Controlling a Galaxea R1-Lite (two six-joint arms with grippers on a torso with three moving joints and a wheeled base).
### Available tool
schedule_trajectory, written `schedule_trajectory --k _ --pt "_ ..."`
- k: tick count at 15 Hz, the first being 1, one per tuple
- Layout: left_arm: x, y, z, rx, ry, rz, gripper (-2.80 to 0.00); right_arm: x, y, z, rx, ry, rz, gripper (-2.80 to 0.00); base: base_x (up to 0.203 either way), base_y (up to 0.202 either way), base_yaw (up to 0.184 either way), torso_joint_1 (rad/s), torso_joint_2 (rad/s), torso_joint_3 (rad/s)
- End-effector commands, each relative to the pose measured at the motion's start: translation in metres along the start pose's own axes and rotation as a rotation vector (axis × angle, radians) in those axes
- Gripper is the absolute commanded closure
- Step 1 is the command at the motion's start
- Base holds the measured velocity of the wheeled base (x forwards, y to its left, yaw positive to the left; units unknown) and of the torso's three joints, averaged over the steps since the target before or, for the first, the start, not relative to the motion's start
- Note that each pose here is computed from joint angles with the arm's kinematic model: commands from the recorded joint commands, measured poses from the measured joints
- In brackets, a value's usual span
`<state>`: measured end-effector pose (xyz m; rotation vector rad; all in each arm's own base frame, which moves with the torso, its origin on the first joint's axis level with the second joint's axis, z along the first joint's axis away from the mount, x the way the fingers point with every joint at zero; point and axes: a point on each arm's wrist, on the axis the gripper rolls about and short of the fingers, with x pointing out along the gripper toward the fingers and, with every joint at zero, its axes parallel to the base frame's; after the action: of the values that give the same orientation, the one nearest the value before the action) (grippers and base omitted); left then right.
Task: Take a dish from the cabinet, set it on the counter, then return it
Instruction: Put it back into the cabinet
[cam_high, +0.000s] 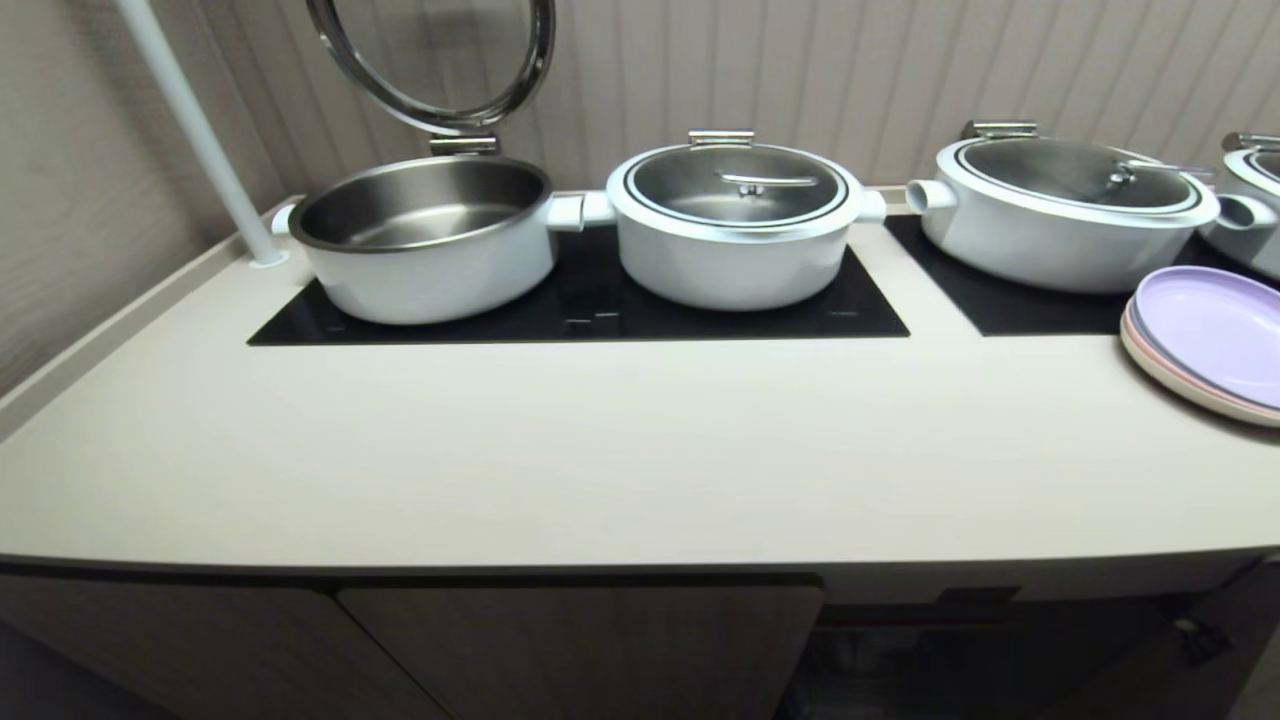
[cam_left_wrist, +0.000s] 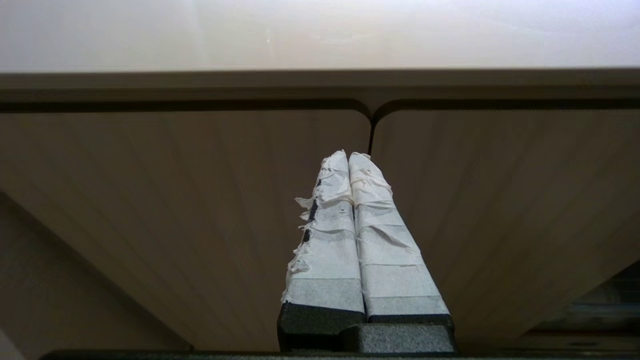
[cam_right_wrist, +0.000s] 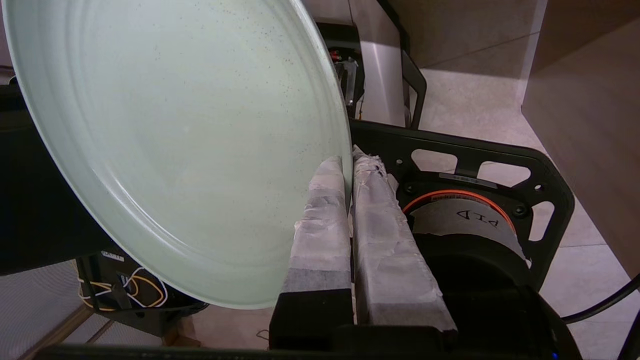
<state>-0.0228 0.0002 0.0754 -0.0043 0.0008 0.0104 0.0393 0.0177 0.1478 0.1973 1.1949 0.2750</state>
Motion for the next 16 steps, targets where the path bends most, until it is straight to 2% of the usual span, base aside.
schedule_trajectory --k 1,16 --pt "0.0 0.0 0.0 0.0 -0.001 0.0 0.0 0.0003 0.0 0.0 0.002 0.007 0.0 0.0 0.0 0.0 0.0 -0.165 0.39 0.211" --pt "0.0 0.0 0.0 0.0 -0.001 0.0 0.0 0.002 -0.0002 0.0001 0.009 0.015 -0.002 0.0 0.0 0.0 0.0 -0.227 0.51 0.282"
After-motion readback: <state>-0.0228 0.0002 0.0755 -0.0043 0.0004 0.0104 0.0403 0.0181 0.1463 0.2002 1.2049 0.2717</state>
